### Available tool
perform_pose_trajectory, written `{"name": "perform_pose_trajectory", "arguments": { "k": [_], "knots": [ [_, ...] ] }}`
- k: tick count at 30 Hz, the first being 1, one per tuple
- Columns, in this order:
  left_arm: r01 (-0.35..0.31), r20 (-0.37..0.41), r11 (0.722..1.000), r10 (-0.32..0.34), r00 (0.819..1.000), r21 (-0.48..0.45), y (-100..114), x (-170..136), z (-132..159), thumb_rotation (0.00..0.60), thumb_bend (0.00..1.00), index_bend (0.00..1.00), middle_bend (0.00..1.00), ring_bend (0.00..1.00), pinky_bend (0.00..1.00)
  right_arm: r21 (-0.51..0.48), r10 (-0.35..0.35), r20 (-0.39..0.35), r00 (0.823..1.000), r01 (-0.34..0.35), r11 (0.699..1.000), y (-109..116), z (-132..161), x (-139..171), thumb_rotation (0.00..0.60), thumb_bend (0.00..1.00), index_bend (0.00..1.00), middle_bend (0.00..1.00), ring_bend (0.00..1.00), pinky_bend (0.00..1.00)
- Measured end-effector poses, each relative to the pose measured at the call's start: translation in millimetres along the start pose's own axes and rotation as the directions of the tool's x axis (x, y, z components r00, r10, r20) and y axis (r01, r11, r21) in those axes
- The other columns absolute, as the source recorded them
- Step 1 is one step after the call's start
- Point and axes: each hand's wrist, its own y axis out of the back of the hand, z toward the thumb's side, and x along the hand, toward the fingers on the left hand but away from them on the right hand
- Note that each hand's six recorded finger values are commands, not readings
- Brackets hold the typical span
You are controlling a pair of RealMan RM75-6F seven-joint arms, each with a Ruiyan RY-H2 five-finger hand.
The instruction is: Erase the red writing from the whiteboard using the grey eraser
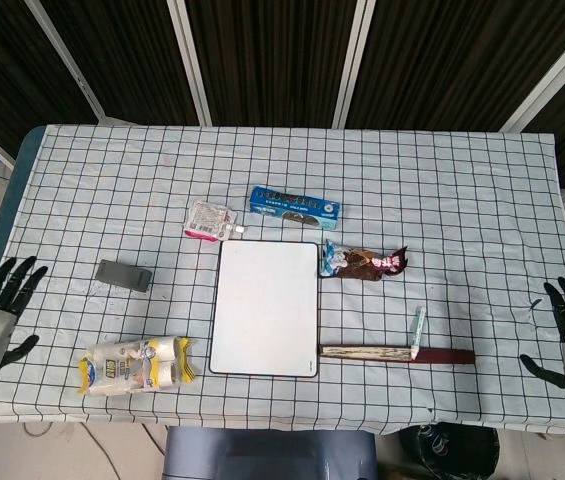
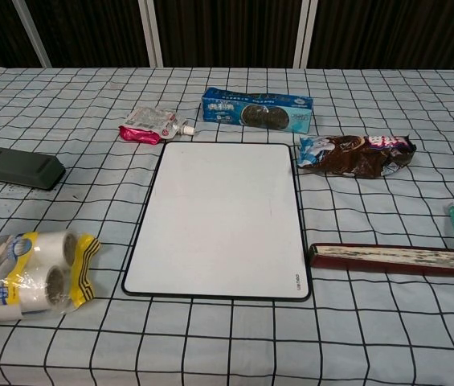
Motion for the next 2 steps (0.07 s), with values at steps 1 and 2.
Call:
{"name": "perform_pose_trajectory", "arguments": {
  "k": [1, 2],
  "knots": [
    [-0.001, -0.001, 1.000, 0.001, 1.000, -0.006, -1.2, -2.6, -3.1, 0.600, 0.13, 0.00, 0.00, 0.00, 0.05, 0.000, 0.000, -0.001, 1.000, 0.000, 1.000, 0.0, 0.2, 0.1, 0.600, 0.08, 0.00, 0.02, 0.14, 0.19],
    [-0.003, -0.002, 1.000, 0.003, 1.000, -0.013, -2.0, -4.5, -5.6, 0.600, 0.13, 0.00, 0.00, 0.00, 0.05, 0.000, 0.000, -0.001, 1.000, 0.000, 1.000, -0.1, 0.4, 0.2, 0.600, 0.08, 0.00, 0.02, 0.14, 0.19]
  ]
}}
